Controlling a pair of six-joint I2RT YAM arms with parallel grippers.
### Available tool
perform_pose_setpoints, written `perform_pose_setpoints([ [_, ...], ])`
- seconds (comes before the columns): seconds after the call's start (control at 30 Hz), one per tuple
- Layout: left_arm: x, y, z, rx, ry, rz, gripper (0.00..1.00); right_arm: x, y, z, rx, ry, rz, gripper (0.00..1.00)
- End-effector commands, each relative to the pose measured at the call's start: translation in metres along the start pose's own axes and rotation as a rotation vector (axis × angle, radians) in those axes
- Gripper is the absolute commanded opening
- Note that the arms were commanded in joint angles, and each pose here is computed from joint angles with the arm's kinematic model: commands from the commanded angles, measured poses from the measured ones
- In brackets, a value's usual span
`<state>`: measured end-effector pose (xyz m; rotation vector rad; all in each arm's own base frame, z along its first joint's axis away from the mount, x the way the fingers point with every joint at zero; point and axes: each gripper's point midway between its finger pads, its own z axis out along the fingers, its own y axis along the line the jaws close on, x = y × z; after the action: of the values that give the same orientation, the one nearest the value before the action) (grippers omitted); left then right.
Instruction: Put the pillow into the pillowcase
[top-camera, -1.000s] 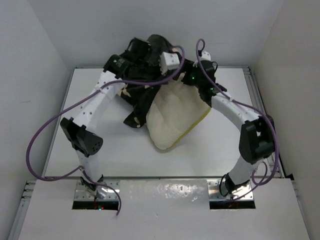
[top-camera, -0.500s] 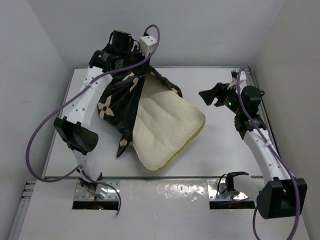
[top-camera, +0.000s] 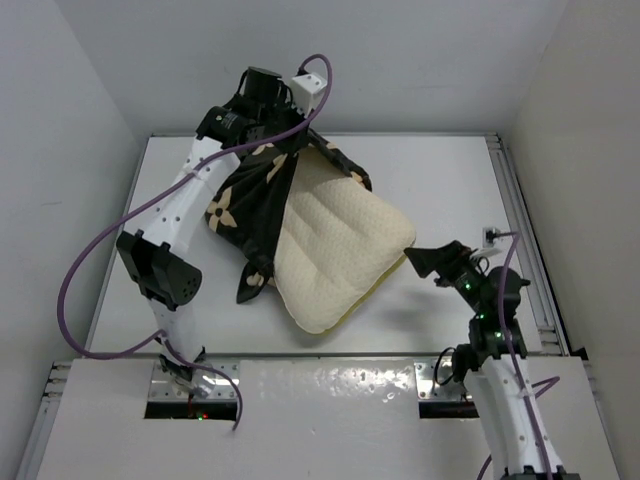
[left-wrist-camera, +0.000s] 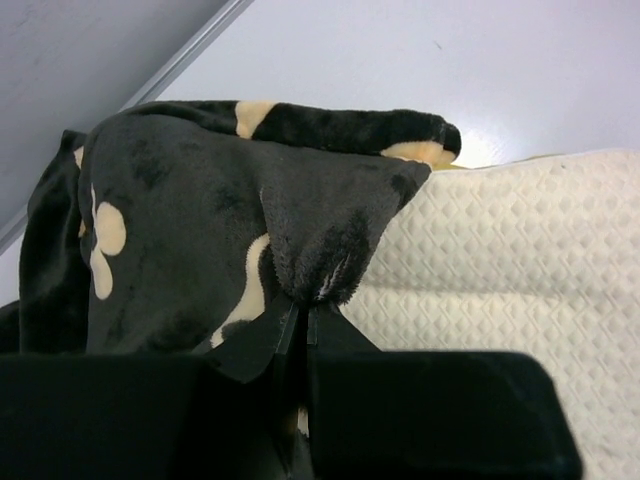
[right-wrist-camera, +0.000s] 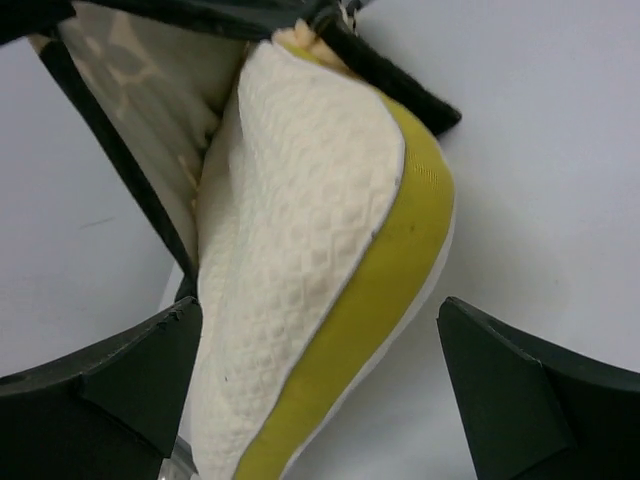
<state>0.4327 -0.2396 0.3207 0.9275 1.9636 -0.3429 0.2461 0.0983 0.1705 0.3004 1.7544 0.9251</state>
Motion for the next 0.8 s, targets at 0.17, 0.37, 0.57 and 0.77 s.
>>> perform_pose_setpoints([
  [0.17,-0.056,-0.012,0.005,-0.013,-0.175,0.014,0.0,0.084,-0.002,0.006,-0.098,0.138,0.244,0.99],
  [0.37,-0.055,-0.023,0.004,-0.017,-0.161,0.041,0.0,0.116,0.047,0.017,-0.249,0.201,0.149,0.99],
  [0.57,-0.046,-0.044,0.0,0.096,-0.157,0.068,0.0,0.12,0.049,0.044,-0.201,0.13,0.162,0.72],
  [0.77,-0.017,-0.103,0.003,0.351,-0.088,0.215,0.0,0.067,0.114,0.108,-0.437,-0.019,0.191,0.0],
])
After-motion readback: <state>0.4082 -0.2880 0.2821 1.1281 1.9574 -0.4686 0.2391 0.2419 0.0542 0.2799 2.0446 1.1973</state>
